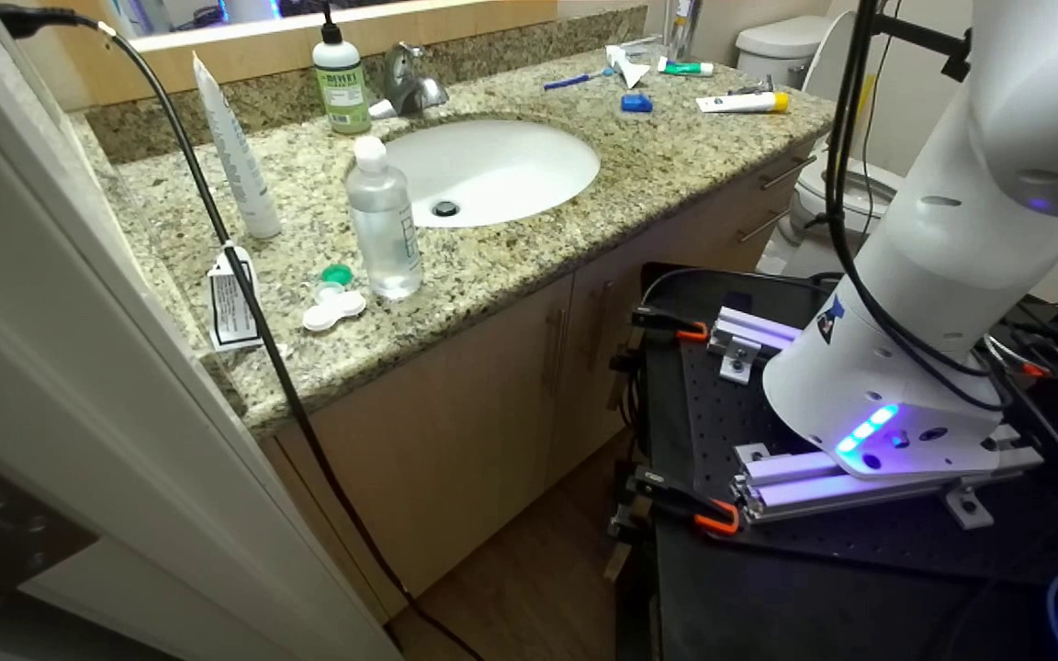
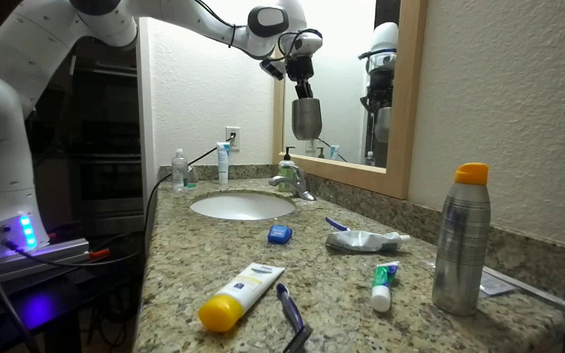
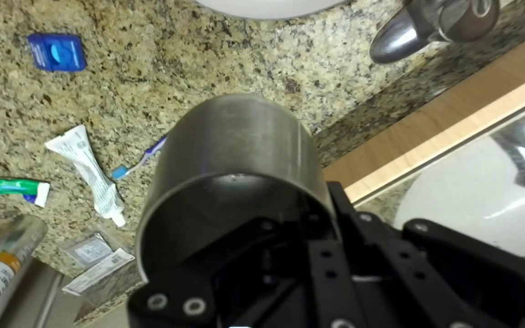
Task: Move the silver cup to the left of the sink
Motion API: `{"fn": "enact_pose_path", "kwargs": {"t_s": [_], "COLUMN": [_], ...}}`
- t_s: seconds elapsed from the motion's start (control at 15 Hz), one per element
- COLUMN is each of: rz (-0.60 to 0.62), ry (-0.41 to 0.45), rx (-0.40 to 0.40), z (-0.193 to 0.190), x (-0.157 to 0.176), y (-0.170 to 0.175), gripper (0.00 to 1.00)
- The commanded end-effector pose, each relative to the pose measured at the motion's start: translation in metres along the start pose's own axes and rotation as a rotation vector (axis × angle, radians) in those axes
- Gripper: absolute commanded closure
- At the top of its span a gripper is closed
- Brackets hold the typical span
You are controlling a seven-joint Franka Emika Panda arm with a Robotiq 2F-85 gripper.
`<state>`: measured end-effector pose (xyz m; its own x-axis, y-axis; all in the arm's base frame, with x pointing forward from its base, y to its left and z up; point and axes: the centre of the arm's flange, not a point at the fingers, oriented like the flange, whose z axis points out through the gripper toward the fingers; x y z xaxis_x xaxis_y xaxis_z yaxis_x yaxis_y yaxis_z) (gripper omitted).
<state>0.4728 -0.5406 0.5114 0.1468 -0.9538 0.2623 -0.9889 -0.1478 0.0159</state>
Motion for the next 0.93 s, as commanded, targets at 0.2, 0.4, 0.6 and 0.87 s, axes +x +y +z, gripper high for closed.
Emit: {"fn": "enact_pose_path", "kwargs": {"t_s": [0.2, 0.4, 0.6, 0.87], "rz": [-0.349, -0.510, -0.502, -0.531], "ry": [-0.011, -0.028, -0.049, -0.055], "rx": [0.095, 0.125, 0.127, 0.157], "z": [-0.068, -0.085, -0.094, -0.102], "x": [-0.106, -0.141, -0.114, -0.128], "y": [0.044, 0.058, 0.033, 0.047], "gripper": [0.98, 0.98, 0.93, 0.98]}}
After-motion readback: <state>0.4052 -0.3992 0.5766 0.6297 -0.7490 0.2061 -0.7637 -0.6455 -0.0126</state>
